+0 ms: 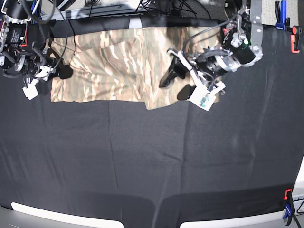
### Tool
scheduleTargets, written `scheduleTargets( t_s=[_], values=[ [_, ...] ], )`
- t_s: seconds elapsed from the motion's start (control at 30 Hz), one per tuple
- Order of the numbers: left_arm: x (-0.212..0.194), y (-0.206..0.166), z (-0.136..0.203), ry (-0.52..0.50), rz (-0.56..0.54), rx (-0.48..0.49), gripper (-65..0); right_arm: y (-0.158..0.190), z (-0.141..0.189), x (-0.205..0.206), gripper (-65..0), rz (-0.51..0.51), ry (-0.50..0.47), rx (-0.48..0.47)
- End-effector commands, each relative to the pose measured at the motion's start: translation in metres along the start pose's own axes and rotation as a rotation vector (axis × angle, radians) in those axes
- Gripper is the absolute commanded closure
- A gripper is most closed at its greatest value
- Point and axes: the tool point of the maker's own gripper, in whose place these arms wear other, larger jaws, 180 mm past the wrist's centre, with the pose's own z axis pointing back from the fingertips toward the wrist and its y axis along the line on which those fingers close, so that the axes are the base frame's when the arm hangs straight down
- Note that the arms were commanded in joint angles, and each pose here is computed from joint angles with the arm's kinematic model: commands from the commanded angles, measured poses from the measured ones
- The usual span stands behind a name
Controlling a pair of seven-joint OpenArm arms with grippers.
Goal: Layout the t-shirt on the table in an organized manner, then fold the t-shirt properly
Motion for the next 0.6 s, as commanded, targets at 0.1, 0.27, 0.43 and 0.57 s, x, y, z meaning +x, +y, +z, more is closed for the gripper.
scheduleTargets(
  t_s=[0.1, 0.27, 0.43, 0.57],
  values=[
    [0.016, -0.004, 0.001, -0.060, -0.009, -0.015, -33.0, -0.002, 0.010, 0.016, 0.0, 0.030, -0.038, -0.010],
    [0.013, -0.004, 0.001, -0.043, -0.011, -0.013, -33.0, -0.015, 0.034, 0.037, 0.0, 0.052, -0.108, -0.064],
    [0.010, -0.003, 0.001, -0.027, -0.011, -0.013, -33.0, -0.032, 0.074, 0.058, 0.0, 0.062, -0.188, -0.138],
    [0.010, -0.003, 0.001, -0.027, -0.012, -0.013, -33.0, -0.012, 0.089, 0.062, 0.0, 0.110, -0.248, -0.100]
  ],
)
